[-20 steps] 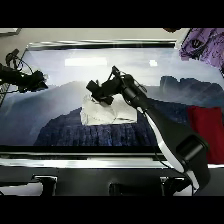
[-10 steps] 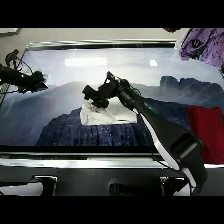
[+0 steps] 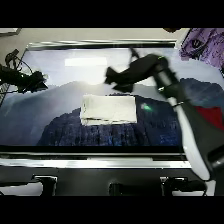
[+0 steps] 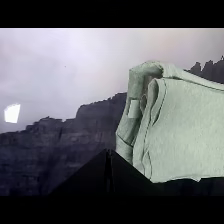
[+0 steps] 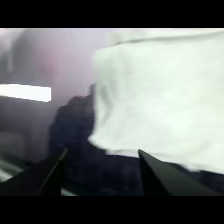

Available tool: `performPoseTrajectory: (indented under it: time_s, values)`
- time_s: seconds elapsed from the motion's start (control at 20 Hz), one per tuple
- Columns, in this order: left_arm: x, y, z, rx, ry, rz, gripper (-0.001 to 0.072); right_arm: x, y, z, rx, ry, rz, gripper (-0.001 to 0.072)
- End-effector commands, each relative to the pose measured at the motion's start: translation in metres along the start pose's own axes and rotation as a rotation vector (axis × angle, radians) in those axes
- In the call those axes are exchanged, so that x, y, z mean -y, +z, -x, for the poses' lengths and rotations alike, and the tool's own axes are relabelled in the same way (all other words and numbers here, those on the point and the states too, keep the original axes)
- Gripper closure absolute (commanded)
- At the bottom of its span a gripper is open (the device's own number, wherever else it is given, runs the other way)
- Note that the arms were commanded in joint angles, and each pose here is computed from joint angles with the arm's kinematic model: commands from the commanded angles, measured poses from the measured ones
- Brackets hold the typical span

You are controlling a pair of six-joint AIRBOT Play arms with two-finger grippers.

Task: Fold the clothes and pants, and hang the long-sleeved shirts on hangers.

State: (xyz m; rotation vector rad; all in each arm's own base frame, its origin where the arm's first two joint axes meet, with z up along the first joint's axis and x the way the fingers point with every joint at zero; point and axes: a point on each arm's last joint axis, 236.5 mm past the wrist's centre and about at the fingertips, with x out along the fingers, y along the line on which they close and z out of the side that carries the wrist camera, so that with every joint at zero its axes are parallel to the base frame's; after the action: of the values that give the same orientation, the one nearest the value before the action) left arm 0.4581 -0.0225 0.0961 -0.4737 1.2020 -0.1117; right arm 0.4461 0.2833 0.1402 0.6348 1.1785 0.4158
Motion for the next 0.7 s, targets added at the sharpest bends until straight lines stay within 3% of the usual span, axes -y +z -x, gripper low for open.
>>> performPoseTrajectory:
  time_s: [0.0, 0.35, 0.65]
  values:
    - [-0.003, 0.002, 0.004, 0.011, 0.007, 0.001, 0.0684, 0.103, 0.033, 0.065, -0.01, -0.177, 0.062, 0.0174]
    - [-0.021, 0.009, 0.016, 0.043, 0.018, 0.042, 0.0683, 0.244, 0.0, 0.036, -0.141, 0.019, -0.165, 0.0172]
    - [-0.021, 0.009, 0.016, 0.043, 0.018, 0.039, 0.0683, 0.252, -0.029, -0.045, -0.198, 0.132, -0.205, 0.0175]
